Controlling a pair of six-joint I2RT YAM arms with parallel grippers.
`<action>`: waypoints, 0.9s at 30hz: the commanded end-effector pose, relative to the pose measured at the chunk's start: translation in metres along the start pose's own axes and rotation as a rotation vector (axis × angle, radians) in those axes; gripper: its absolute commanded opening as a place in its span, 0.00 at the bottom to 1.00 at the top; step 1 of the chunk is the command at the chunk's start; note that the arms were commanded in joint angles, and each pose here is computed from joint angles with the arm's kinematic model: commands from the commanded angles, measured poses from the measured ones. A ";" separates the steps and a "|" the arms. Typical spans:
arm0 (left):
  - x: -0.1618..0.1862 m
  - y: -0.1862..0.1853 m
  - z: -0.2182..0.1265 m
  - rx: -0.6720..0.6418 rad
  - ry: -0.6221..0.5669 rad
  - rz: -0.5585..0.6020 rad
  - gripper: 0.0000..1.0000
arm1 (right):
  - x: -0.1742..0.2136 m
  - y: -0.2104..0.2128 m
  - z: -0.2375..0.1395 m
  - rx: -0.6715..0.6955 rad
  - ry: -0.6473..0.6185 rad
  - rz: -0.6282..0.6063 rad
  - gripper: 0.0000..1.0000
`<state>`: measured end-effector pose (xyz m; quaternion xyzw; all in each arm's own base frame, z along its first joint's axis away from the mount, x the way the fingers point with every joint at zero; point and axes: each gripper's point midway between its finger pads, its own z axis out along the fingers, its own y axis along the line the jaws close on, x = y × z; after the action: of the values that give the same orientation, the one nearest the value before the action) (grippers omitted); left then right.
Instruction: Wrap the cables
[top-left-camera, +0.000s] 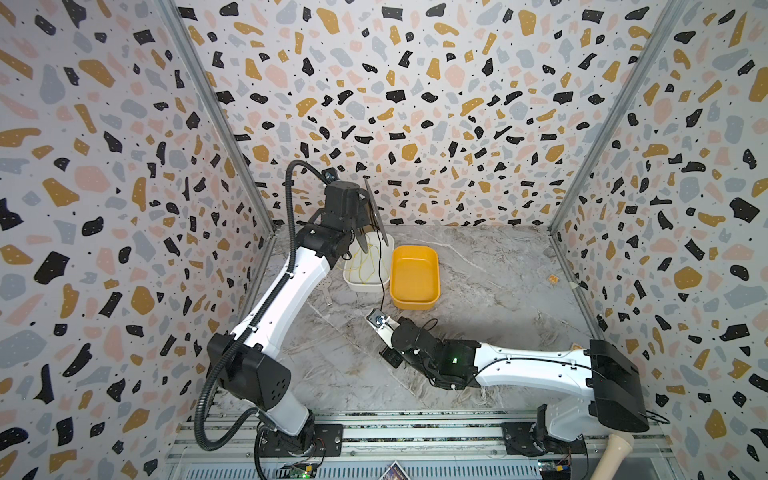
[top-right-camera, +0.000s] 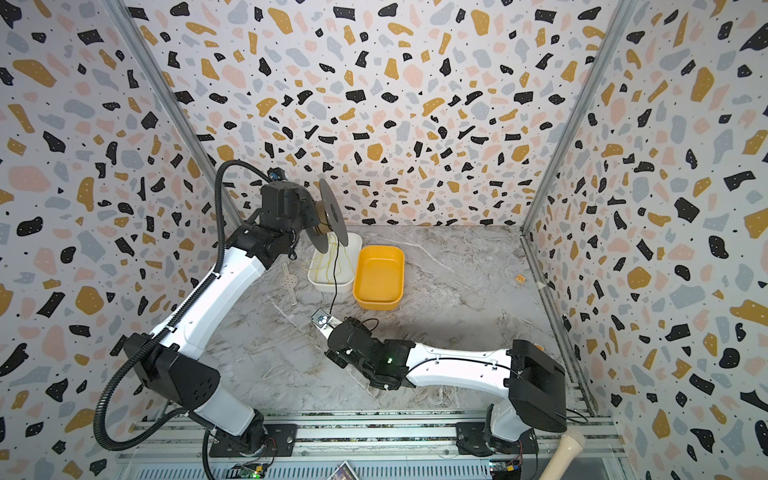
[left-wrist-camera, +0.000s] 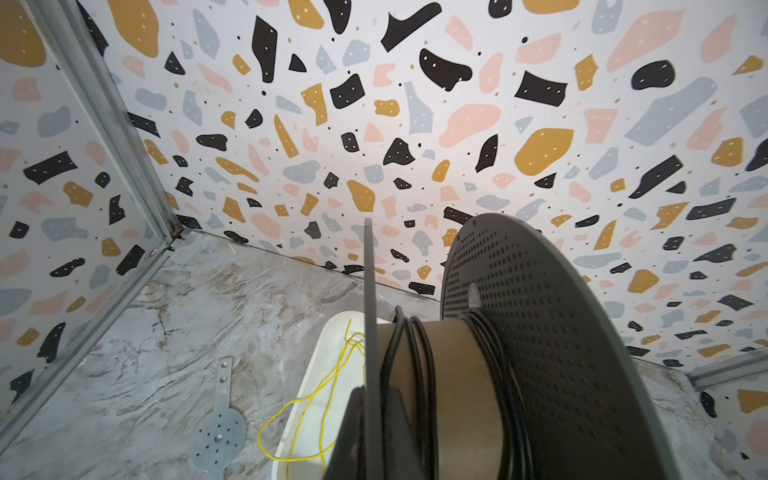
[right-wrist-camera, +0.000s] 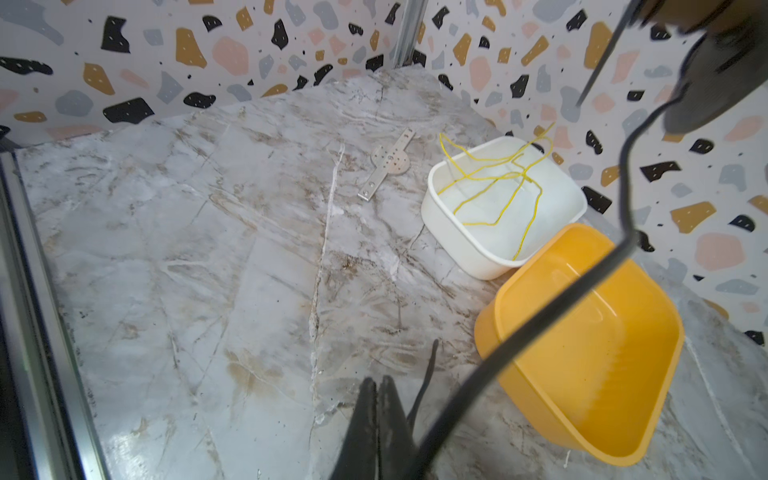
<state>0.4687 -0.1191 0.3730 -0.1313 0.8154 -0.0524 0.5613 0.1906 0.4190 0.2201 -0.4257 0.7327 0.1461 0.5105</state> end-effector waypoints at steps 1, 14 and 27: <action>-0.049 -0.007 -0.013 -0.018 -0.211 -0.044 0.00 | -0.044 -0.015 -0.035 0.035 -0.083 -0.021 0.00; -0.003 -0.022 -0.012 -0.087 -0.139 0.182 0.00 | -0.096 -0.099 -0.096 0.117 -0.181 -0.032 0.00; 0.066 -0.046 -0.053 0.095 0.014 0.415 0.00 | -0.093 -0.218 -0.091 0.321 -0.115 0.049 0.00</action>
<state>0.4118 -0.1815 0.2981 0.0655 0.8548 0.0609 0.5111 0.3034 0.2805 0.3665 -0.3242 0.7319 0.0611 0.5962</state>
